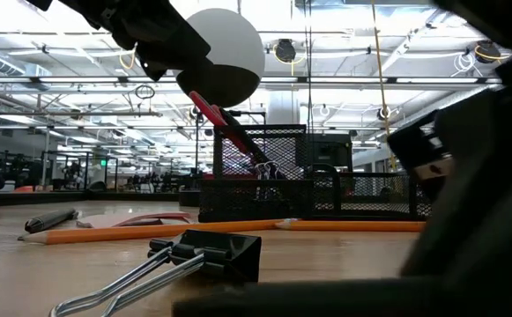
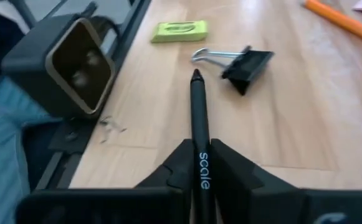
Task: Pick and place office supplies into organizer
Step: Put the black pen into the desk organizer
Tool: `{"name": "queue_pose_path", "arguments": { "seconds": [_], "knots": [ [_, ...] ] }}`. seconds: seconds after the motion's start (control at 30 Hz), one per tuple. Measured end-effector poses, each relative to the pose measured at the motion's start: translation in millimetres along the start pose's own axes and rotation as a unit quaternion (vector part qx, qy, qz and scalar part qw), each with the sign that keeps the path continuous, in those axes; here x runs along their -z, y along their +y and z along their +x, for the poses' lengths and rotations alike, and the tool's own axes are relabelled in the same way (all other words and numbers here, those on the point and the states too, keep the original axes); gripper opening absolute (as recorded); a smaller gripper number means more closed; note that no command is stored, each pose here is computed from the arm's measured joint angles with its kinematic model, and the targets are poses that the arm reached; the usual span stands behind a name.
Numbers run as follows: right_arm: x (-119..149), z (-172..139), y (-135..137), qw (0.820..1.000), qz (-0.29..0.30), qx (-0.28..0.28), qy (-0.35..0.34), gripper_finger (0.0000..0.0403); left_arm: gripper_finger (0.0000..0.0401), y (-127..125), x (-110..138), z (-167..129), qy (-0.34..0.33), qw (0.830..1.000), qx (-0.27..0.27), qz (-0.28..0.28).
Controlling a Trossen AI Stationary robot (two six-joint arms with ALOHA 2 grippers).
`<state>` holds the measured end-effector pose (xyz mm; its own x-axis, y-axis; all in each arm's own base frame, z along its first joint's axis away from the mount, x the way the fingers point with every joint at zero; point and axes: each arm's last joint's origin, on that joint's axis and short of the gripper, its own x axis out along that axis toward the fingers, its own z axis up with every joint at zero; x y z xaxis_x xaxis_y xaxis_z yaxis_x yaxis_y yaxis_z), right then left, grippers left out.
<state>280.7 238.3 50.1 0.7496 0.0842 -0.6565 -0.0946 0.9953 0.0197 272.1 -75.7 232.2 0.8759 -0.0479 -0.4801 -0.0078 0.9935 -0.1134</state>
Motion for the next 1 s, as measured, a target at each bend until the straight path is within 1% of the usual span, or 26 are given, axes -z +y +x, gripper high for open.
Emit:
{"name": "queue_pose_path", "arguments": {
  "seconds": [0.1, 0.23, 0.33, 0.4, 0.53, 0.6, 0.77, 0.9, 1.0],
  "knots": [
    [3, 2, -8, 1.000, 0.022, 0.007, 0.003, 0.0024, 0.0149, 0, 0, 0, 0.000, 1.000, 0.000, 0.000],
    [7, 3, -18, 0.999, 0.049, 0.023, 0.006, 0.0026, 0.0149, 0, 0, 0, 0.000, 1.000, 0.000, 0.000],
    [7, 5, -25, 0.997, 0.056, 0.046, -0.002, 0.0040, 0.0149, 0, 0, 0, 0.000, 1.000, 0.000, 0.000],
    [6, 6, -28, 0.997, 0.045, 0.060, -0.008, 0.0041, 0.0150, 0, 0, 0, 0.000, 1.000, 0.000, 0.000],
    [-1, 7, -30, 0.997, 0.020, 0.061, -0.034, 0.0024, 0.0150, 0, 0, 0, 0.000, 1.000, 0.000, 0.000],
    [-4, 6, -31, 0.996, 0.009, 0.076, -0.046, 0.0023, 0.0150, 0, 0, 0, 0.000, 1.000, 0.000, 0.001],
    [-16, -2, -33, 0.992, 0.008, 0.105, -0.074, 0.0023, 0.0150, 0, 0, 0, -0.001, 1.000, 0.000, 0.000],
    [-20, -6, -32, 0.992, -0.002, 0.104, -0.077, 0.0025, 0.0150, 1, 0, 0, -0.004, 1.000, -0.011, -0.010],
    [-23, -8, -31, 0.991, -0.003, 0.101, -0.083, 0.0026, 0.0150, 1, -2, 0, -0.009, 1.000, -0.009, -0.010]
  ]
}}
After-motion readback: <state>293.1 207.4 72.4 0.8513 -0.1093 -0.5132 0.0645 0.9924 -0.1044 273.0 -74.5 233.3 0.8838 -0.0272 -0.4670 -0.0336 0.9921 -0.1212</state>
